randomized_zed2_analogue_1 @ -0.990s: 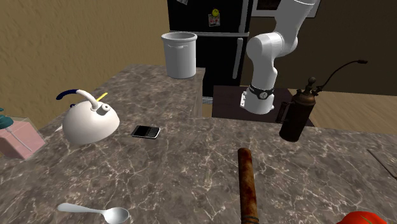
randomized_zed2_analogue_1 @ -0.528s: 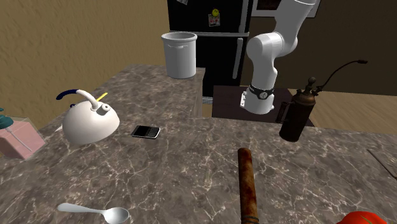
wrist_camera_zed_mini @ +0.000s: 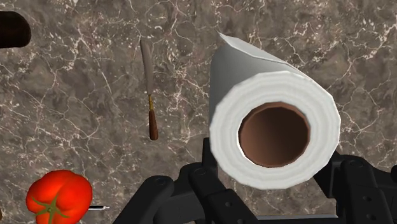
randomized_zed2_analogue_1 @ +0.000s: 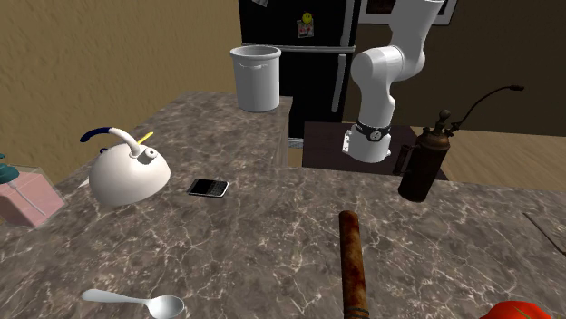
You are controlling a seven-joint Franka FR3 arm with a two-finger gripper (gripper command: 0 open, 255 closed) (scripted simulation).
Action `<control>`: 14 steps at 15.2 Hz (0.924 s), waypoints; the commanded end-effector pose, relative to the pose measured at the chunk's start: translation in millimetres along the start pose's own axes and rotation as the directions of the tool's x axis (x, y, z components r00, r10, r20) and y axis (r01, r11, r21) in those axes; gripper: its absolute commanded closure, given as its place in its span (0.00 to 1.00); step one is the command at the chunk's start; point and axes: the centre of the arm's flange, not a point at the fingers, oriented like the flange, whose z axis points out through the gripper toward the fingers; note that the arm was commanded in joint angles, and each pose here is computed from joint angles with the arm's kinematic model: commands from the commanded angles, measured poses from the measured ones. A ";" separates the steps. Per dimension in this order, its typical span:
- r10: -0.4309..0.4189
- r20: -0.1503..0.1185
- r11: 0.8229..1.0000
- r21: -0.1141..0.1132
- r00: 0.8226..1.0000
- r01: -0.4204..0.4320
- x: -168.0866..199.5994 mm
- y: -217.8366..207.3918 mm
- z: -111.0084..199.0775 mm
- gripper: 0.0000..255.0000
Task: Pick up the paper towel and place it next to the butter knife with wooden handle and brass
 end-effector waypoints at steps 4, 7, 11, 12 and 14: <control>0.000 0.000 1.000 0.001 1.000 0.000 0.0 0.3 26.1 1.00; 0.000 0.000 1.000 0.001 1.000 0.000 -0.1 0.5 41.9 1.00; 0.000 0.000 1.000 0.001 1.000 0.000 -0.2 0.8 63.1 1.00; 0.000 0.000 1.000 0.001 1.000 0.000 -0.3 0.9 68.3 1.00; 0.000 0.000 1.000 0.001 1.000 0.000 -0.3 1.1 78.9 1.00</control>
